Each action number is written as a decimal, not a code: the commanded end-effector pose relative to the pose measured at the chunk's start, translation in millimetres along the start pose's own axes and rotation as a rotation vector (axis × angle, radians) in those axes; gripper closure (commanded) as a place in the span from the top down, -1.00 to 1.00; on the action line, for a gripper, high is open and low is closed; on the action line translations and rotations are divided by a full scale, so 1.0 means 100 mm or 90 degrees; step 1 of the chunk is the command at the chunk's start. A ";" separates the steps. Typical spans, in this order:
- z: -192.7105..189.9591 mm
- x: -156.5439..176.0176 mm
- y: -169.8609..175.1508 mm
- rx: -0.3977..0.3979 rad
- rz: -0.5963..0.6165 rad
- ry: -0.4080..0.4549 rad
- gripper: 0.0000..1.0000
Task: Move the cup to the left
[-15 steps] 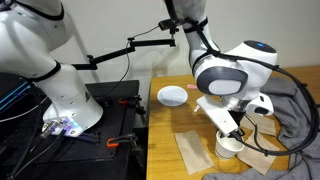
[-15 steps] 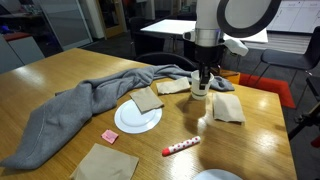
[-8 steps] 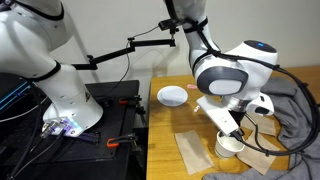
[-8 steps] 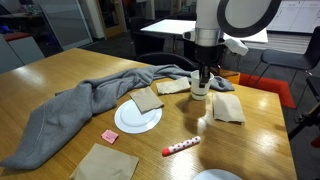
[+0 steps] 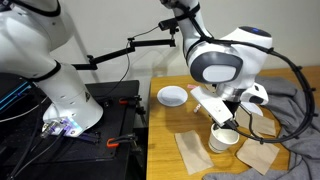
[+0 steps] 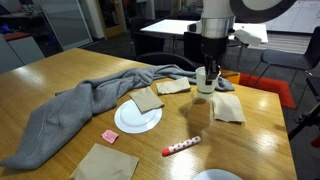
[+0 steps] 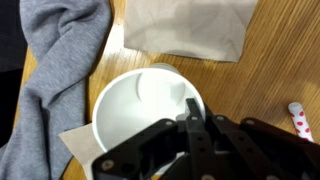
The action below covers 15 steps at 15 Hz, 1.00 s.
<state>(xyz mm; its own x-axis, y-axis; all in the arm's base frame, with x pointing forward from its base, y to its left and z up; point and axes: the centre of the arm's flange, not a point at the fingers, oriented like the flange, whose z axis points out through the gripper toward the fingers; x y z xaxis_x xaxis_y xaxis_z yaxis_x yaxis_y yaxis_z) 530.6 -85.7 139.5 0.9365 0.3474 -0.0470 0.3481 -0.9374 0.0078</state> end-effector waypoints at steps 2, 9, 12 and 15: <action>-0.46 -0.17 -0.11 -0.003 -0.057 -0.020 -0.98; -0.60 0.01 -0.19 -0.007 -0.256 -0.013 -0.98; -0.57 0.09 -0.28 -0.006 -0.337 -0.008 -0.98; -0.54 0.15 -0.39 -0.008 -0.402 -0.007 -0.98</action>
<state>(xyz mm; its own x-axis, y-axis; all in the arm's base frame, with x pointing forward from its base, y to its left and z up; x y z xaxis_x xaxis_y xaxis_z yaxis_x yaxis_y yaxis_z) 530.6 -51.3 188.8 0.6272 0.7774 -0.0487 0.7780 -0.6282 -0.0082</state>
